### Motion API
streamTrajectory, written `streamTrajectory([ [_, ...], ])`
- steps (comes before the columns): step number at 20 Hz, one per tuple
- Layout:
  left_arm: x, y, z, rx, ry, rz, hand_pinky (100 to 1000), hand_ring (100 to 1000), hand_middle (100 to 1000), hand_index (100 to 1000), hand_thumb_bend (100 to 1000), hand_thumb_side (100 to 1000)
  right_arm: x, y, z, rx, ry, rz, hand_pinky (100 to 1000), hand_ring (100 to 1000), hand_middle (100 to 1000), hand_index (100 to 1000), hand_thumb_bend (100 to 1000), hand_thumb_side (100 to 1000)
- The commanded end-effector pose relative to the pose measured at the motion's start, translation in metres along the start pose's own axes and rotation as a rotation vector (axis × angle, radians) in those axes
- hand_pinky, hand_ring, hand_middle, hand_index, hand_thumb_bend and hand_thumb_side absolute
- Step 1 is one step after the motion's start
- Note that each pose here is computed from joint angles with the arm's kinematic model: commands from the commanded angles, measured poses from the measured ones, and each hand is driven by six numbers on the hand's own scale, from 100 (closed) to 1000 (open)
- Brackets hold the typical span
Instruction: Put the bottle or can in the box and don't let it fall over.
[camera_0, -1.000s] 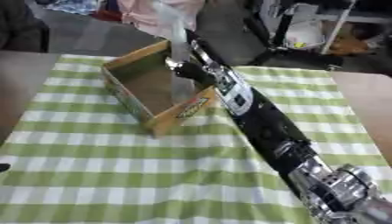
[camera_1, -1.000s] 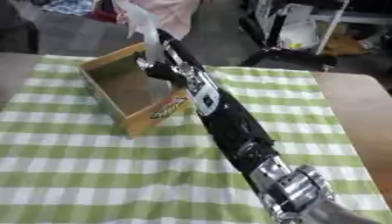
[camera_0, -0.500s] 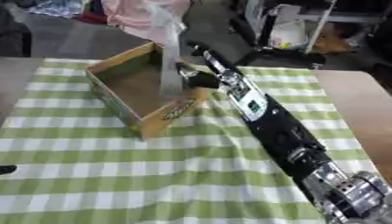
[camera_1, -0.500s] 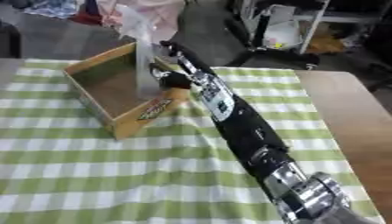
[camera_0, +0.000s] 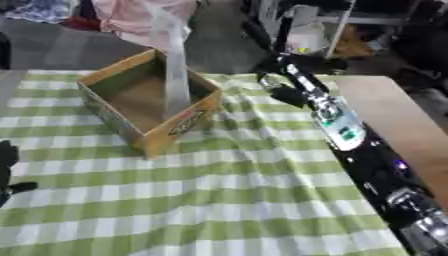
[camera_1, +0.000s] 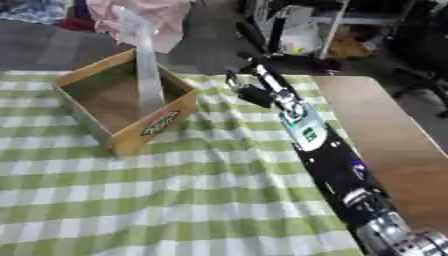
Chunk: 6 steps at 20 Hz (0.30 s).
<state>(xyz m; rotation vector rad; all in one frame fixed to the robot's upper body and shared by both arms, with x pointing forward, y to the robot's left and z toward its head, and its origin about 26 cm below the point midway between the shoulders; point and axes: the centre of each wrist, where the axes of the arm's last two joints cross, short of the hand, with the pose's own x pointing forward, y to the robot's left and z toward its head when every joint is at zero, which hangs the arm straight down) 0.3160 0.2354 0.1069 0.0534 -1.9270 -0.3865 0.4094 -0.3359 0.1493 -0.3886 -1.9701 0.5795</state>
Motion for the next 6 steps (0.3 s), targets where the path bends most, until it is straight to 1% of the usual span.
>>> streamTrajectory([
  [1, 0.001, 0.009, 0.002, 0.026, -0.003, -0.034, 726, 1000, 1000, 904, 461, 839, 0.031, -0.018, 0.016, -0.083, -0.109, -0.058, 911, 848, 991, 1000, 100, 570],
  [2, 0.001, 0.01, 0.002, 0.032, 0.0, -0.036, 725, 1000, 1000, 904, 461, 839, 0.032, -0.014, 0.028, -0.099, -0.114, -0.083, 902, 842, 992, 1000, 100, 567],
  [3, 0.0, 0.011, 0.003, 0.04, 0.004, -0.036, 725, 1000, 1000, 904, 461, 840, 0.033, -0.008, 0.039, -0.105, -0.113, -0.111, 882, 830, 991, 1000, 100, 516],
  [6, -0.003, 0.012, 0.006, 0.059, 0.014, -0.039, 725, 1000, 1000, 904, 461, 841, 0.034, 0.009, 0.066, -0.118, -0.103, -0.181, 869, 818, 987, 1000, 100, 484],
])
